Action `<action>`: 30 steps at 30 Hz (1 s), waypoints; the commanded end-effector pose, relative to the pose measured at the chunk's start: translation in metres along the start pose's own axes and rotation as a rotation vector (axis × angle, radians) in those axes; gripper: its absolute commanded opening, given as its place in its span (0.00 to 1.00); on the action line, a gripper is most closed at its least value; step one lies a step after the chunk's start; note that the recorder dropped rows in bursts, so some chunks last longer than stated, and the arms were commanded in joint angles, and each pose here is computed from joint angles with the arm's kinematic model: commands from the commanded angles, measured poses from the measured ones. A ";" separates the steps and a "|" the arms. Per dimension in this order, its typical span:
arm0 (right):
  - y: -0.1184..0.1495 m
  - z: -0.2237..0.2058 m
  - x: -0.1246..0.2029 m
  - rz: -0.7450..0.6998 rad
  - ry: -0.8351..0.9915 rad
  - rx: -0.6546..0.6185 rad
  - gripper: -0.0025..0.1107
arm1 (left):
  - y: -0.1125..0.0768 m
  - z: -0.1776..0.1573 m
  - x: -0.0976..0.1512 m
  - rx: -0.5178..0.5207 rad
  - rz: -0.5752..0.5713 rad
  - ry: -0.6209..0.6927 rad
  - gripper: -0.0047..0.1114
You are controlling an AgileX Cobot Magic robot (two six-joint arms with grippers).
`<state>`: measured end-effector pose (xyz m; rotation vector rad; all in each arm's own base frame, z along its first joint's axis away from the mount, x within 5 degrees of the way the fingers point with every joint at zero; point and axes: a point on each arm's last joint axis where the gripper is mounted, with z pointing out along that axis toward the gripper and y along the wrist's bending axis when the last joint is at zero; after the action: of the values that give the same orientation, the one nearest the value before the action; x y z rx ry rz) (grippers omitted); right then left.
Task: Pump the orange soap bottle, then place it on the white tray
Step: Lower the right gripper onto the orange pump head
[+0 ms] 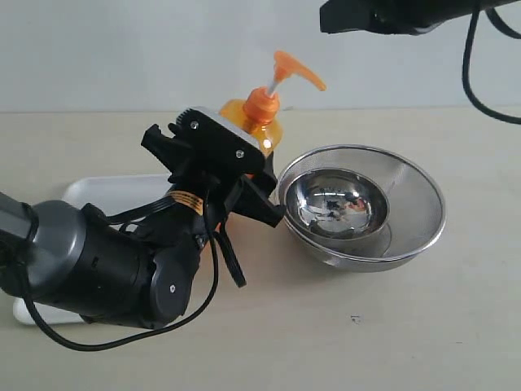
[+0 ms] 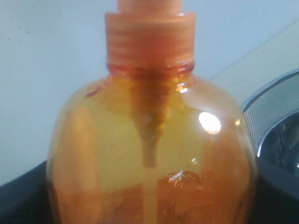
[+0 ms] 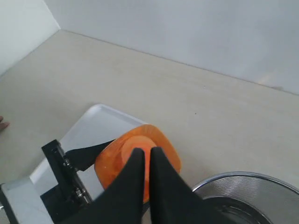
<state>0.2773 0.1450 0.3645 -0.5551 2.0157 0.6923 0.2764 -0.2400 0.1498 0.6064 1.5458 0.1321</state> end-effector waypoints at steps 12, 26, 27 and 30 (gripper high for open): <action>-0.006 0.024 0.009 -0.039 0.038 -0.075 0.02 | 0.003 0.001 -0.011 -0.025 0.025 -0.073 0.08; -0.009 0.032 0.013 -0.043 0.060 -0.093 0.02 | 0.002 0.001 -0.011 -0.020 0.028 -0.077 0.08; -0.009 0.032 0.014 -0.043 0.062 -0.095 0.02 | 0.002 0.001 -0.011 -0.020 0.028 -0.077 0.08; -0.009 0.032 0.014 -0.048 0.062 -0.095 0.02 | 0.002 0.001 -0.011 -0.020 0.028 -0.077 0.08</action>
<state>0.2960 0.1593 0.3345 -0.6745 2.0380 0.7549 0.2761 -0.2410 0.1496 0.6263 1.5407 0.1330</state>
